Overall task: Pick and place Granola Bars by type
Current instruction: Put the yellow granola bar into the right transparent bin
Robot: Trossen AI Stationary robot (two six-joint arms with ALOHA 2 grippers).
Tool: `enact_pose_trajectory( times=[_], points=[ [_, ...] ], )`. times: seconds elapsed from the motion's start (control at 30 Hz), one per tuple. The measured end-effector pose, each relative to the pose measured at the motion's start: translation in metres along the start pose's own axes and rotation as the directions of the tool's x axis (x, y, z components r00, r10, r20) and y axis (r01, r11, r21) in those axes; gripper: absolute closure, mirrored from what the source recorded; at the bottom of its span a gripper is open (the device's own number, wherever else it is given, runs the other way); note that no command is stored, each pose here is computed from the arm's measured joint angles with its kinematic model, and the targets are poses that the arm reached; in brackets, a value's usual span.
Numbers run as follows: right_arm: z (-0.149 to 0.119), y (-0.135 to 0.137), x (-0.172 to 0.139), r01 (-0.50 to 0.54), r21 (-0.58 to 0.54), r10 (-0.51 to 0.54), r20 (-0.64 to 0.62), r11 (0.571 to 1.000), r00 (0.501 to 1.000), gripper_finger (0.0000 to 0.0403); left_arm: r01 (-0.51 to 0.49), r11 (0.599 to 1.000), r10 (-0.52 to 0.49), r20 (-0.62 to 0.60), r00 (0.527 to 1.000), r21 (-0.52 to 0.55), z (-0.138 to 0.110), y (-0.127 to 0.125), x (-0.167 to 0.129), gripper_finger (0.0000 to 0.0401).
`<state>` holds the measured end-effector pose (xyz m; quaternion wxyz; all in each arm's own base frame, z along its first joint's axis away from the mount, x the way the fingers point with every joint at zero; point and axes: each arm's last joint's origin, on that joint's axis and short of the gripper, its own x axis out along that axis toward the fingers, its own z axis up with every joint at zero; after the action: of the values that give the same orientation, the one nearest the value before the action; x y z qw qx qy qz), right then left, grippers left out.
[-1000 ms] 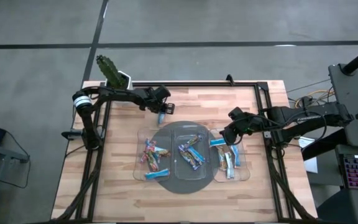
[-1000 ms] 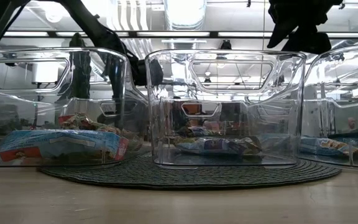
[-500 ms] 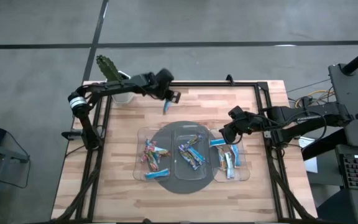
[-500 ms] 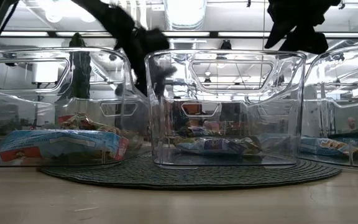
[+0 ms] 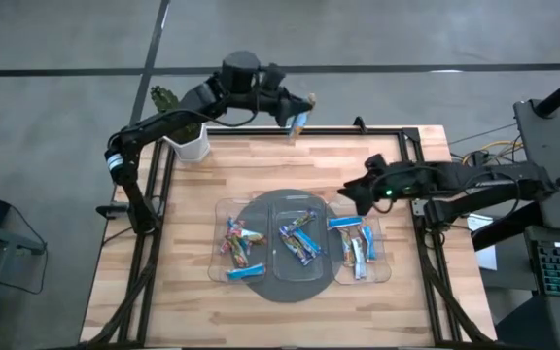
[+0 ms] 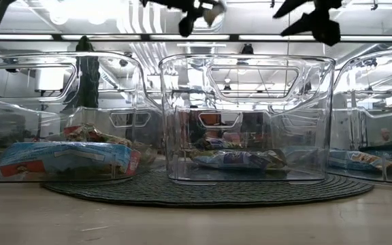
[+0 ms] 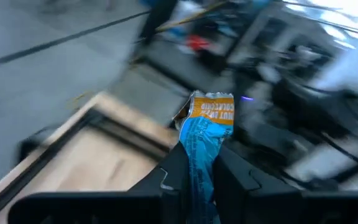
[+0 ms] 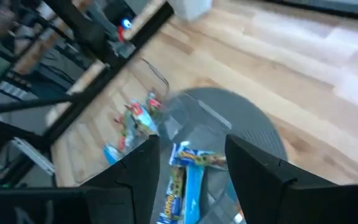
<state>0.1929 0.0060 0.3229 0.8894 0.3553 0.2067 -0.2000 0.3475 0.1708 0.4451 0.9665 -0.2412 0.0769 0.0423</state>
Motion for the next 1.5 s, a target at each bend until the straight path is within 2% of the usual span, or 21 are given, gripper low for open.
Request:
enact_pose_trajectory(
  times=[0.13, 0.27, 0.37, 0.43, 0.6, 0.63, 0.73, 0.83, 0.97, 1.13, 1.3, 1.43, 1.5],
  points=[
    [0.008, -0.005, -0.028, -0.026, 0.005, 0.025, 0.12, 1.0, 0.992, 0.0232, 0.177, 0.979, -0.175, -0.02, 0.984, 0.104, -0.004, -0.019, 0.007, 0.0365],
    [0.015, -0.012, -0.059, -0.078, -0.039, 0.084, 0.212, 0.996, 0.974, 0.0235, 0.273, 0.937, -0.277, -0.016, 0.961, 0.219, -0.023, -0.034, 0.024, 0.0365],
    [0.016, -0.017, -0.074, -0.105, -0.093, 0.125, 0.244, 0.99, 0.962, 0.0256, 0.354, 0.888, -0.381, 0.04, 0.924, 0.293, -0.037, -0.044, 0.036, 0.0365],
    [0.016, -0.018, -0.08, -0.121, -0.142, 0.154, 0.245, 0.982, 0.957, 0.0284, 0.391, 0.867, -0.436, 0.089, 0.896, 0.307, -0.048, -0.047, 0.042, 0.0366],
    [0.016, -0.019, -0.084, -0.115, -0.229, 0.171, 0.244, 0.967, 0.955, 0.0378, 0.437, 0.856, -0.488, 0.154, 0.859, 0.276, -0.091, -0.034, 0.066, 0.0374],
    [0.016, -0.019, -0.084, -0.113, -0.236, 0.171, 0.244, 0.965, 0.955, 0.0385, 0.435, 0.856, -0.489, 0.169, 0.856, 0.277, -0.1, -0.031, 0.071, 0.0374],
    [0.016, -0.02, -0.084, -0.111, -0.239, 0.17, 0.243, 0.965, 0.955, 0.039, 0.432, 0.865, -0.489, 0.232, 0.841, 0.255, -0.122, -0.03, 0.083, 0.0375],
    [0.016, -0.02, -0.084, -0.111, -0.238, 0.17, 0.243, 0.965, 0.955, 0.0393, 0.471, 0.858, -0.511, 0.26, 0.819, 0.203, -0.141, -0.03, 0.096, 0.0376],
    [0.016, -0.019, -0.083, -0.111, -0.232, 0.168, 0.242, 0.966, 0.956, 0.0394, 0.51, 0.833, -0.553, 0.295, 0.779, 0.215, -0.164, -0.037, 0.117, 0.0377],
    [0.016, -0.019, -0.083, -0.109, -0.213, 0.162, 0.249, 0.971, 0.955, 0.0394, 0.561, 0.798, -0.603, 0.285, 0.745, 0.22, -0.178, -0.054, 0.144, 0.0374],
    [0.016, -0.019, -0.083, -0.114, -0.195, 0.161, 0.25, 0.974, 0.955, 0.0394, 0.582, 0.784, -0.621, 0.271, 0.736, 0.216, -0.184, -0.062, 0.162, 0.0373],
    [0.016, -0.02, -0.085, -0.118, -0.188, 0.165, 0.254, 0.975, 0.953, 0.0394, 0.592, 0.8, -0.599, 0.173, 0.782, 0.097, -0.188, -0.06, 0.169, 0.0368],
    [0.016, -0.021, -0.088, -0.124, -0.195, 0.173, 0.262, 0.973, 0.949, 0.0394, 0.614, 0.786, -0.619, 0.113, 0.778, 0.075, -0.192, -0.06, 0.17, 0.0355]
  ],
)
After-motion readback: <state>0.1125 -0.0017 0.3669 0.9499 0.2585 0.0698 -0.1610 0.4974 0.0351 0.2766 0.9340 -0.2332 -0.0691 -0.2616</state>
